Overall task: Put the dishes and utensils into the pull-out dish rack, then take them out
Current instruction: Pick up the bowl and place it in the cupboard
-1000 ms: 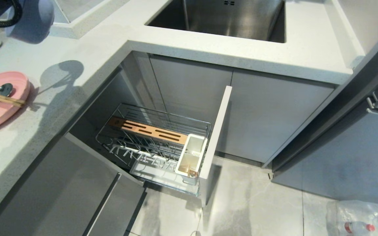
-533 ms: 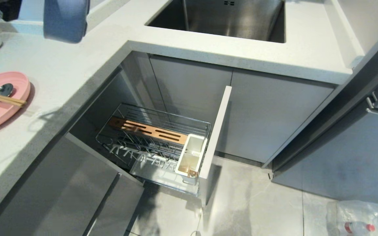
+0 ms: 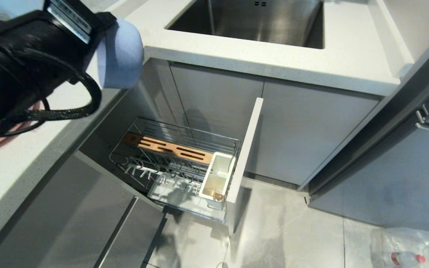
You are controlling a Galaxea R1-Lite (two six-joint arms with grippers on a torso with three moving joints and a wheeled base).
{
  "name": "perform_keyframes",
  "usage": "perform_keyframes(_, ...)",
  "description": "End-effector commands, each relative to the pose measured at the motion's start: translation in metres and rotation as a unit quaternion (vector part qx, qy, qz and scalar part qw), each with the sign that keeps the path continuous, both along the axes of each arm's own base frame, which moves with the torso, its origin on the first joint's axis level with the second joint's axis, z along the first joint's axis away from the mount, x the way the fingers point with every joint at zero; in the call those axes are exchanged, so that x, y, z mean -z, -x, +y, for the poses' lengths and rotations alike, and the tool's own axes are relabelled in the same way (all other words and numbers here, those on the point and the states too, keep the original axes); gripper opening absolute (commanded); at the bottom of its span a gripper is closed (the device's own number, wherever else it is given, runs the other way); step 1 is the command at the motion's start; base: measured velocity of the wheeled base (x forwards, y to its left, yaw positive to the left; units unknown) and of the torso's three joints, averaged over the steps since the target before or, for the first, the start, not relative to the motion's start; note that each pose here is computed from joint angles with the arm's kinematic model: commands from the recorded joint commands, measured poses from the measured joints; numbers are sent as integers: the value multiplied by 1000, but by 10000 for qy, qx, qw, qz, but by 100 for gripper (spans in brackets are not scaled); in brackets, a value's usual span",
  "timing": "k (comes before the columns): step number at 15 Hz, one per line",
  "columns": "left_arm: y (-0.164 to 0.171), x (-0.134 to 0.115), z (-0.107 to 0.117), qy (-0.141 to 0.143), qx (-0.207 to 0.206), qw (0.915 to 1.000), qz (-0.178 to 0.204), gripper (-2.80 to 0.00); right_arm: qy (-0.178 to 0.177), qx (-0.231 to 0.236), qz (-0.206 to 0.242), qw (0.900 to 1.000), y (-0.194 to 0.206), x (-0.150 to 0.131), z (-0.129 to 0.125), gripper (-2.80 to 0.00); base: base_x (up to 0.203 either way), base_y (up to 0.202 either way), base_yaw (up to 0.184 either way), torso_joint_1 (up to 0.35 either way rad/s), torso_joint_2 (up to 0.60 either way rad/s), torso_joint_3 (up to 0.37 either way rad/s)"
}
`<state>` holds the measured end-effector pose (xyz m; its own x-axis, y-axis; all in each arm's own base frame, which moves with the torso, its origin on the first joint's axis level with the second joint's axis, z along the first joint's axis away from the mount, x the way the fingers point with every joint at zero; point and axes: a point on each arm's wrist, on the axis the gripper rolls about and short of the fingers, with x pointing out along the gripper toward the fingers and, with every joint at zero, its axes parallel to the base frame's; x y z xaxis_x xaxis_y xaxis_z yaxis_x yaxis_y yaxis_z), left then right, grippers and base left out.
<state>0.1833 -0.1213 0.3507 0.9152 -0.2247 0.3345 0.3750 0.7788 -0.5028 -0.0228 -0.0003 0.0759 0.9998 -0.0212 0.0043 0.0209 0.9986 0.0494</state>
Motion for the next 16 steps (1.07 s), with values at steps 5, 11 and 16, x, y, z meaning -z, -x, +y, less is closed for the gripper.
perform_keyframes(5, -13, 51, -48, -957, -317, 9921, 753, -280, 1, 2, 6, 10000, 0, 0, 0, -280, 0, 0, 0, 0, 0, 0)
perform_keyframes(11, -33, 84, -100, 629, 168, 9959, 632, -280, 1, 2, 6, 10000, 0, 0, 0, -280, 0, 0, 0, 0, 0, 0)
perform_keyframes(16, -76, 112, -103, 1611, -134, 9867, 158, -280, 1, 2, 6, 10000, 0, 0, 0, -280, 0, 0, 0, 0, 0, 0)
